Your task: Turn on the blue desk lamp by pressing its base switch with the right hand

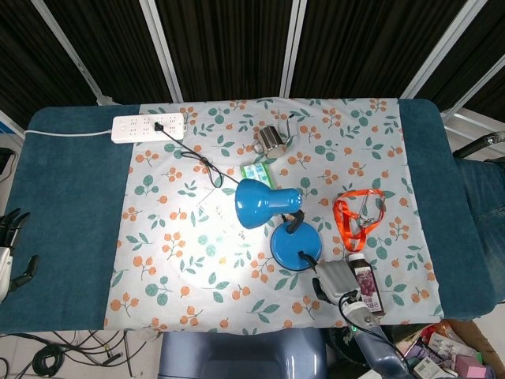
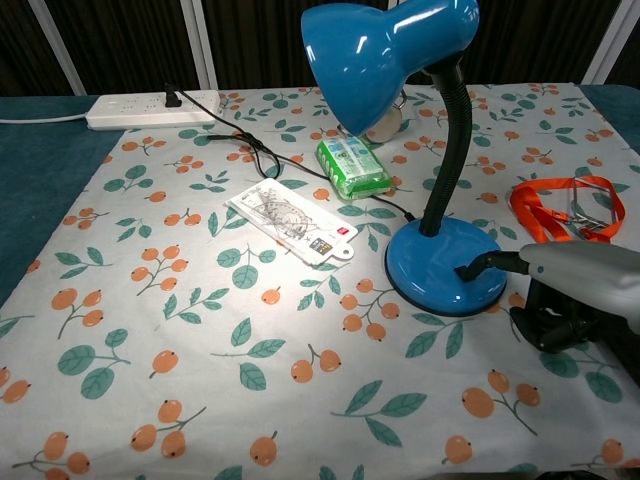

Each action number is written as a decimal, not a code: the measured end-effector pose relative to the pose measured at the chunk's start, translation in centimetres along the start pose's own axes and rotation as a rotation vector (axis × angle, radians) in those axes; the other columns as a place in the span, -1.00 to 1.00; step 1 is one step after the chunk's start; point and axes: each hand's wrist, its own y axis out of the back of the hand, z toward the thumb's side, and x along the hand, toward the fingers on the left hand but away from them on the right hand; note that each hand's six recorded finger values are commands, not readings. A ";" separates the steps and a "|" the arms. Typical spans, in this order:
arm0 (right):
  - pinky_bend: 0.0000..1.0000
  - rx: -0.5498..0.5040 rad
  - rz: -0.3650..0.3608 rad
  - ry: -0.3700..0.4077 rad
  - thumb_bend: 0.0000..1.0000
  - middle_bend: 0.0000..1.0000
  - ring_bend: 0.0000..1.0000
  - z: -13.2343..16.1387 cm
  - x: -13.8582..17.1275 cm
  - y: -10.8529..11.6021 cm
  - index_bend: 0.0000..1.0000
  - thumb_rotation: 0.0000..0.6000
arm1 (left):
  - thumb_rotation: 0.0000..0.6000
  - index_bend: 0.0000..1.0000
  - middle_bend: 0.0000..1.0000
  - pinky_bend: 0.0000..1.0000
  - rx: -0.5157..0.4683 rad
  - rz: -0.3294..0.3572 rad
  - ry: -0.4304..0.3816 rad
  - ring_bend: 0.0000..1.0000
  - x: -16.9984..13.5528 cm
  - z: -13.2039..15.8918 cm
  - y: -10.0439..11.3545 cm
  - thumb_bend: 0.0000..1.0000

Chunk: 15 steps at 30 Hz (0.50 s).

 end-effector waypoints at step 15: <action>-0.36 -0.157 -0.289 -0.070 -0.19 -0.29 -0.04 -4.2 1.6 11.4 -0.73 1.00 | 1.00 -0.83 -0.90 -1.00 0.003 0.001 0.000 -0.87 -0.1 0.0 0.0 -0.22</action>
